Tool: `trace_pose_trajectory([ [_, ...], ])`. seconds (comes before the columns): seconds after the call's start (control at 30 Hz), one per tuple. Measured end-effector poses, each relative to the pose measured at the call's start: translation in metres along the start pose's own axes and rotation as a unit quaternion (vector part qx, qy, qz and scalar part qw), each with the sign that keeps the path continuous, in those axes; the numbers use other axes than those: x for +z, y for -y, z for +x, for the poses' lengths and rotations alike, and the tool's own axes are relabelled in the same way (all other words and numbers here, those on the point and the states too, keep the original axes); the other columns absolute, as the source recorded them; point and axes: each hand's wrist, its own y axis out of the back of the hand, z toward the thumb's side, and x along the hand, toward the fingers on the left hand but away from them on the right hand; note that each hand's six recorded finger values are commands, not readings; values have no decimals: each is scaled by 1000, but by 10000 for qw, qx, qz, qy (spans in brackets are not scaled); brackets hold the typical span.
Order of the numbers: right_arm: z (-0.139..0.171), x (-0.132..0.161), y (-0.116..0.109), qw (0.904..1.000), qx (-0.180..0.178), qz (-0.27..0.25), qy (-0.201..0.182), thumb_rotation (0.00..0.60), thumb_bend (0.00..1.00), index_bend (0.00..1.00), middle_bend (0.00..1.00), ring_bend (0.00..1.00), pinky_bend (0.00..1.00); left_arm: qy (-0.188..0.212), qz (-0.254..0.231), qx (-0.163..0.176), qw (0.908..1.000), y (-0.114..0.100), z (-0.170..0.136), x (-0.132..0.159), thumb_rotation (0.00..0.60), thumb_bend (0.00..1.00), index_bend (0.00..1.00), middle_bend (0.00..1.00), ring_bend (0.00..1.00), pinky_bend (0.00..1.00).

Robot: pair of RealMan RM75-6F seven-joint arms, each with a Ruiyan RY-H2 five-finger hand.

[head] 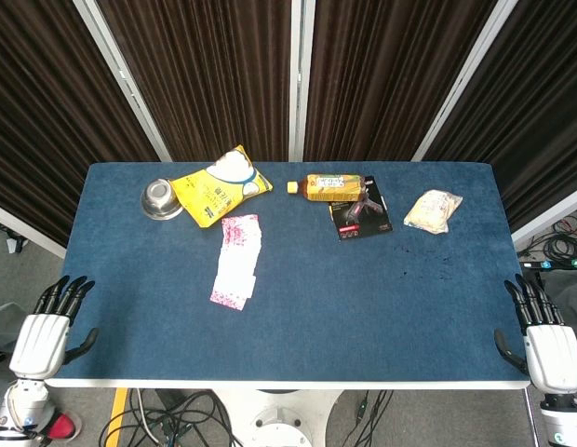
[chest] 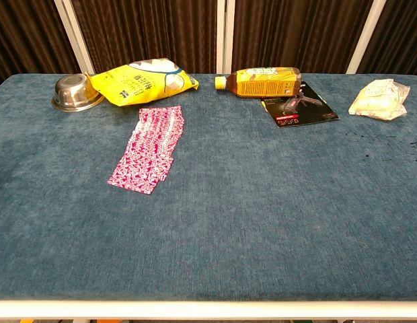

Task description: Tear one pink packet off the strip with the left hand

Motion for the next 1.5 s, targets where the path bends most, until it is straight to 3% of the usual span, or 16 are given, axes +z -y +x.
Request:
trace_pose_trajectory([
  [0.73,0,0,-1,10000,16,-35,-31,600,305,0,0,0,124,24,213,62,9998,-3,3,3,600,315,115,78,12,124],
  [0.8,0,-1,-1,10000,14,-54,-13,600,305,0,0,0,124,15,245,30,9997,-2,3,4,600,315,113,95,67,171],
  [0.83,0,-2,-2,10000,14,-53,-7,600,306,0,0,0,124,14,247,18,9997,-2,3,4,600,316,113,139,144,244],
  [0.9,0,-2,-3,10000,6,-54,-10,600,305,0,0,0,124,-7,246,21,9997,-2,3,6,600,324,112,309,393,480],
  [0.97,1,-2,-2,10000,12,-70,-18,600,305,0,0,0,124,-54,205,39,9998,-2,4,7,600,339,112,559,670,732],
  [1.03,1,-2,-1,10000,32,-60,-22,600,305,0,0,0,124,-67,196,35,9998,-1,5,8,600,353,111,745,795,841],
  [1.17,0,-1,-1,10000,43,-60,-33,600,306,0,0,0,124,-3,270,-31,9996,3,7,14,600,457,111,885,875,884],
  [1.5,-2,2,-4,10000,34,-10,-34,600,306,0,0,0,124,378,415,-321,9979,22,21,32,600,570,113,867,877,869],
])
